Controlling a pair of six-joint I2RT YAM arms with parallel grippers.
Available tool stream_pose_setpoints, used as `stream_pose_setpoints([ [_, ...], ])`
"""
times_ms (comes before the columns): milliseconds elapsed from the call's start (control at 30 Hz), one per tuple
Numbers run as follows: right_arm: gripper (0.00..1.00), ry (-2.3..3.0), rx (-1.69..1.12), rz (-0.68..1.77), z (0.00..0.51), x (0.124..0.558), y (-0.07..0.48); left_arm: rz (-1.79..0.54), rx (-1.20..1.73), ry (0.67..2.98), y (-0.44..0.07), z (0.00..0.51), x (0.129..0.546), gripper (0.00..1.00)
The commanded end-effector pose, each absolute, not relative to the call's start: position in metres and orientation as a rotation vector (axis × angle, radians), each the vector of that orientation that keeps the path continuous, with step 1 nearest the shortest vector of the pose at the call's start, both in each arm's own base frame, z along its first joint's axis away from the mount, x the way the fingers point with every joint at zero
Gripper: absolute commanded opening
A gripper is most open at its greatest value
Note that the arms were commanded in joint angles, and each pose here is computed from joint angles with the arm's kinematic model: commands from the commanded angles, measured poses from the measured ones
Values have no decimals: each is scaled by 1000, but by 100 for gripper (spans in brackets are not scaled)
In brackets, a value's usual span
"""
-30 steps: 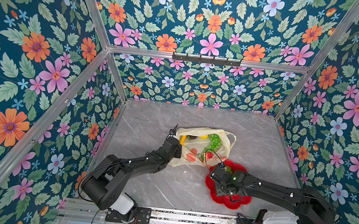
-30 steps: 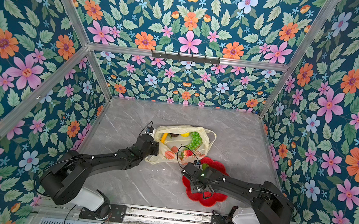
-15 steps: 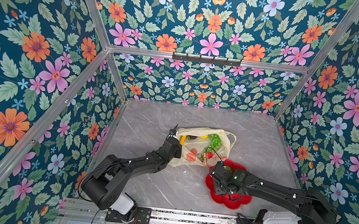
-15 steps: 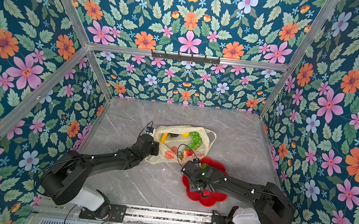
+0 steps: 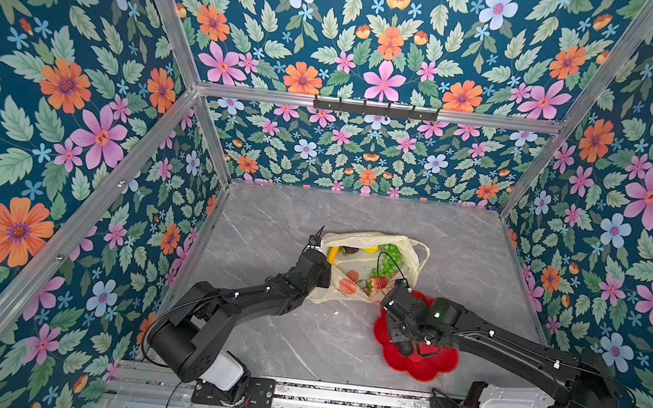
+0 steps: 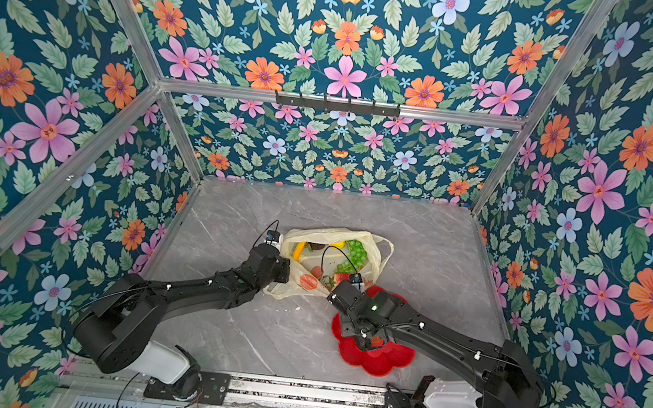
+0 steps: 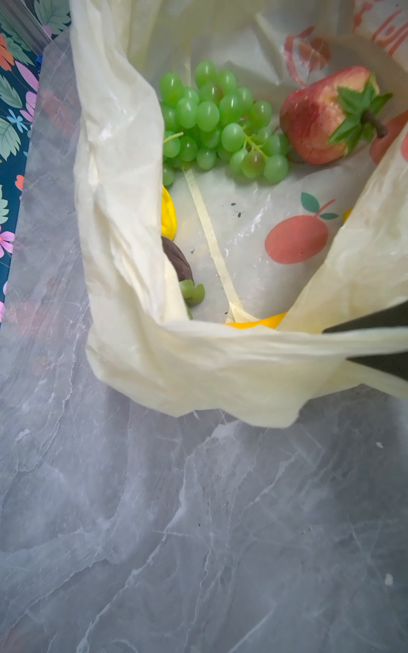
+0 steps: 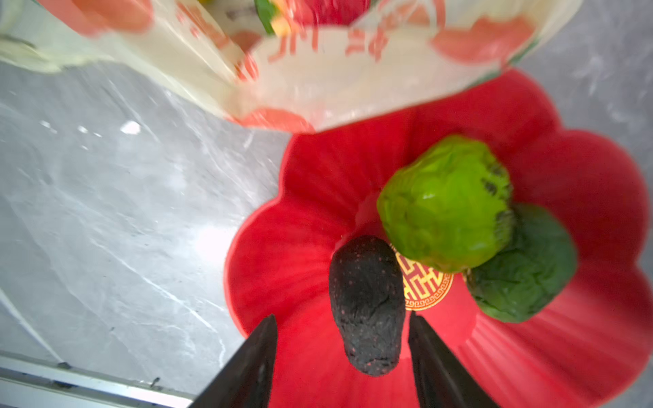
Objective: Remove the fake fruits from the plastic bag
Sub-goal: 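Lower the avocado into the red plate and open the right gripper, then move the right gripper back to the far side of the bag mouth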
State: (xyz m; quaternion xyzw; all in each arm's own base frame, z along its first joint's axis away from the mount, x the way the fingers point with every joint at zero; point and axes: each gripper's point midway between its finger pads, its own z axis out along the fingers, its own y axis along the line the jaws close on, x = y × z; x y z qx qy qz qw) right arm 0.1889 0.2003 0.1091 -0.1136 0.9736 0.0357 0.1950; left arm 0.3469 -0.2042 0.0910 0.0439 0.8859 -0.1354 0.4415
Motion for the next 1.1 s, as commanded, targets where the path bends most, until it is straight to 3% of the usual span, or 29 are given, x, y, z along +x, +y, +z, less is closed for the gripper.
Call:
stream_pose_setpoints([
  [0, 62, 2665, -350, 110, 124, 205, 207, -332, 113, 2186, -204, 96, 349, 6],
  [300, 61, 2541, -235, 248, 156, 285, 256, -317, 109, 2180, -201, 98, 349, 6],
  [733, 60, 2545, -89, 280, 119, 398, 287, -370, 158, 2211, -214, 92, 348, 6],
  [1067, 58, 2547, -59, 194, 100, 449, 279, -364, 151, 2197, -211, 96, 347, 6],
])
